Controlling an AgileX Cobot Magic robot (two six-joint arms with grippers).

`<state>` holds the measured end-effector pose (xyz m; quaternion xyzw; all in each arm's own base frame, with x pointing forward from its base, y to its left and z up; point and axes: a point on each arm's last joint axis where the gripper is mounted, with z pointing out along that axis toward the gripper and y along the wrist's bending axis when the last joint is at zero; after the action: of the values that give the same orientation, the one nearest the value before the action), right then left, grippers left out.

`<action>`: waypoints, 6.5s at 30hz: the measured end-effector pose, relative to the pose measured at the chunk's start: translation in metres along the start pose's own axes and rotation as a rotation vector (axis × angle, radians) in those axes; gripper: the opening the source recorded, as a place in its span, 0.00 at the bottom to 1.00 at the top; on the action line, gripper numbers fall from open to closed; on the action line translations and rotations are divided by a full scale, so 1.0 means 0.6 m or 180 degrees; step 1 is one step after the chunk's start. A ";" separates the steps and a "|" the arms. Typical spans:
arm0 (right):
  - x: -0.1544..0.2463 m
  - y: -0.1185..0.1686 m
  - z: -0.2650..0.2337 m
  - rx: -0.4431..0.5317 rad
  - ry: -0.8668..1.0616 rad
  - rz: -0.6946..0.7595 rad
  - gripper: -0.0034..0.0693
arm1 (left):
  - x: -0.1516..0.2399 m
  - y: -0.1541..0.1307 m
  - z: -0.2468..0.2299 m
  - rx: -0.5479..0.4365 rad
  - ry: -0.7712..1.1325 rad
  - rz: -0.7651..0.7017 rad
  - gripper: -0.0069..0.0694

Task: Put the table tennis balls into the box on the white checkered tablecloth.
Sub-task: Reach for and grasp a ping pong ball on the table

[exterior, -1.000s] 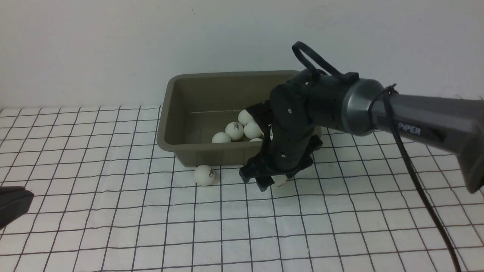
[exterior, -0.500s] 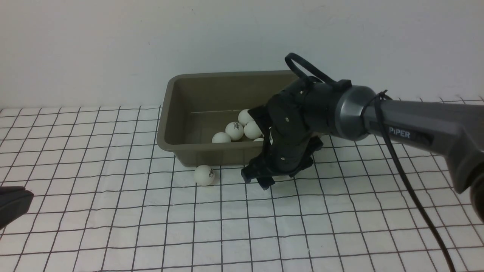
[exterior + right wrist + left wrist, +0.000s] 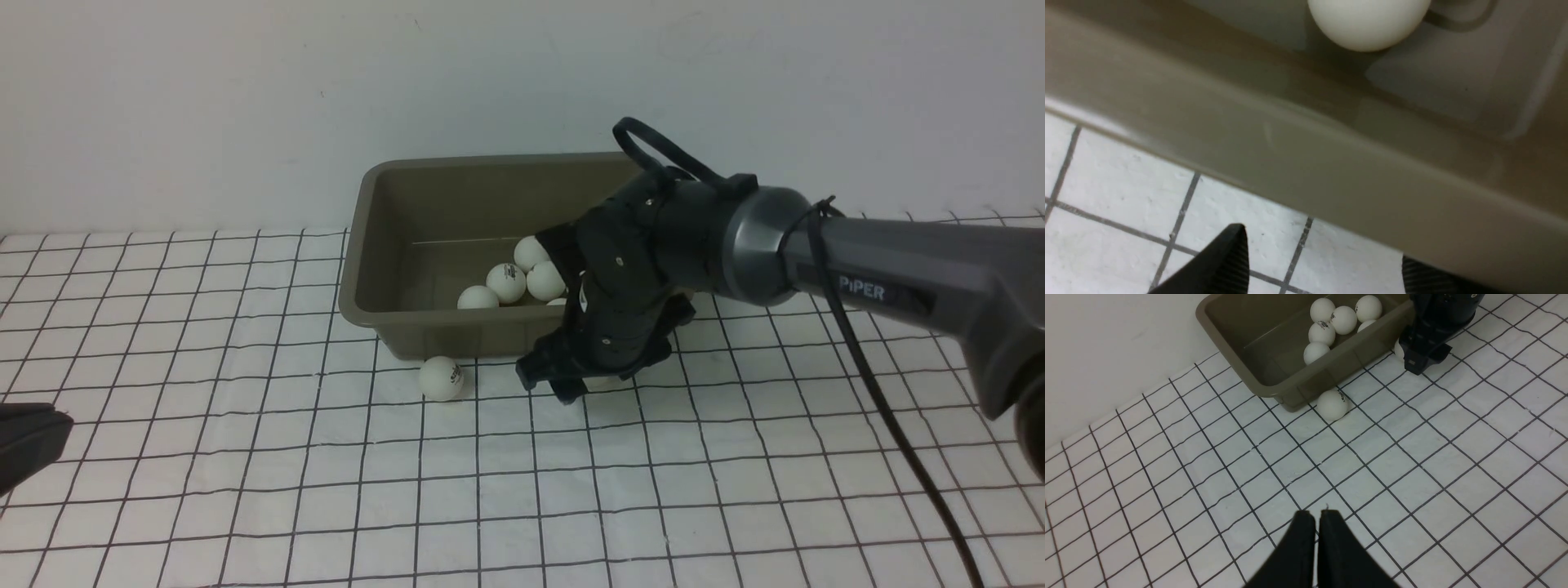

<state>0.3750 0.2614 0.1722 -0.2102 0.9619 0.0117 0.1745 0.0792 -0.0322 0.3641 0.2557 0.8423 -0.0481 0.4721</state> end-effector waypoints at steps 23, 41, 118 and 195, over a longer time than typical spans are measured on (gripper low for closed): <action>-0.003 0.001 0.009 0.0119 -0.0136 0.0584 0.68 | 0.000 0.000 0.000 0.0001 -0.0003 0.0022 0.08; -0.010 -0.002 0.034 0.0175 -0.0331 0.0624 0.68 | 0.000 0.000 0.000 0.0004 -0.0005 0.0058 0.08; 0.001 0.018 0.009 0.0583 -0.0226 0.0091 0.55 | -0.003 -0.007 0.000 0.0149 -0.0064 0.0141 0.08; -0.006 0.019 -0.058 0.0330 0.0067 -0.0224 0.55 | 0.000 0.000 0.000 -0.0006 0.0004 0.0301 0.08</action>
<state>0.3618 0.2697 0.2055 -0.2346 0.9550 -0.0465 0.1753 0.0793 -0.0320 0.3640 0.2949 0.8296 -0.0248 0.4735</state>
